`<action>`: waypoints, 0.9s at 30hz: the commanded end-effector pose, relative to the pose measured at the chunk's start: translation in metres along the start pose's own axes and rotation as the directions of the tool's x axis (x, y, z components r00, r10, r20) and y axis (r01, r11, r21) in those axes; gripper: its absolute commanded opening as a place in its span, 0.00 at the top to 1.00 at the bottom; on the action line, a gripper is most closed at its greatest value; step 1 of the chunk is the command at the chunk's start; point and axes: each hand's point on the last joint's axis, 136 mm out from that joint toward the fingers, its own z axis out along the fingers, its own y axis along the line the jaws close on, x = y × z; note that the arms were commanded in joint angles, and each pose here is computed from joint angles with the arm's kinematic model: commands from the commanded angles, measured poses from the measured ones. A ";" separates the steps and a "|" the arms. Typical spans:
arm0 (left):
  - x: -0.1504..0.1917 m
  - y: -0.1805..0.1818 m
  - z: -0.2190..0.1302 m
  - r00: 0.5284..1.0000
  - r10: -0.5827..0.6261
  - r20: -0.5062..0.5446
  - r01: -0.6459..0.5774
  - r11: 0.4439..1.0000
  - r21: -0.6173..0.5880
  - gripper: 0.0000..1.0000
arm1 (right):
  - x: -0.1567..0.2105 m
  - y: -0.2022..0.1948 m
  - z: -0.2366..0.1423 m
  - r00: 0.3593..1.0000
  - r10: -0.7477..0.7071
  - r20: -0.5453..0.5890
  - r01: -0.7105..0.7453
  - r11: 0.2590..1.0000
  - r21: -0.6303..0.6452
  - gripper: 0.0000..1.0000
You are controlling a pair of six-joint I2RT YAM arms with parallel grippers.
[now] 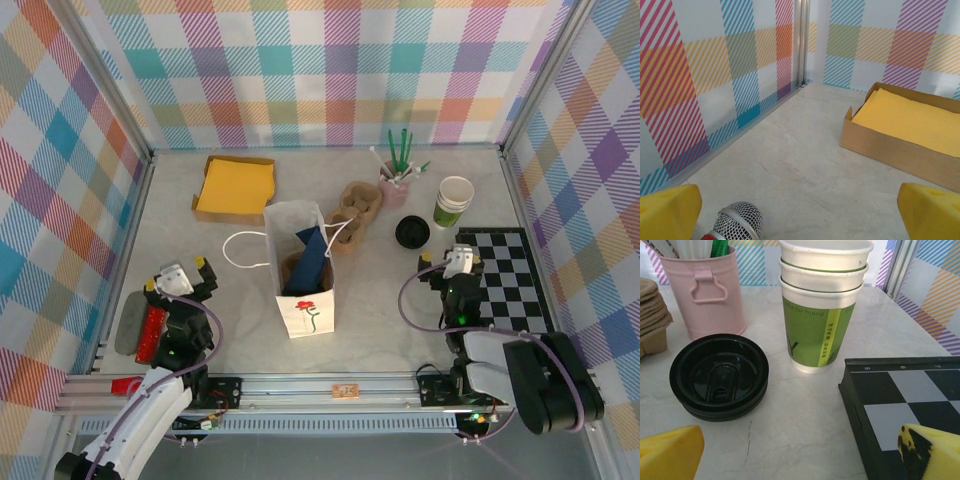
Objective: Pack the takeout coffee
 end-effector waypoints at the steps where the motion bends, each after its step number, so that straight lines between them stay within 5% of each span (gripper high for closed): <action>1: 0.001 0.000 0.001 0.999 -0.041 0.018 0.041 0.999 0.010 0.00 | -0.043 0.002 0.006 0.987 0.057 0.150 -0.056 0.998 -0.012 0.01; 27: 0.008 -0.013 0.026 0.999 -0.033 0.019 0.032 0.999 0.025 0.00 | -0.034 0.004 0.034 0.989 0.010 0.147 -0.012 1.000 0.015 0.01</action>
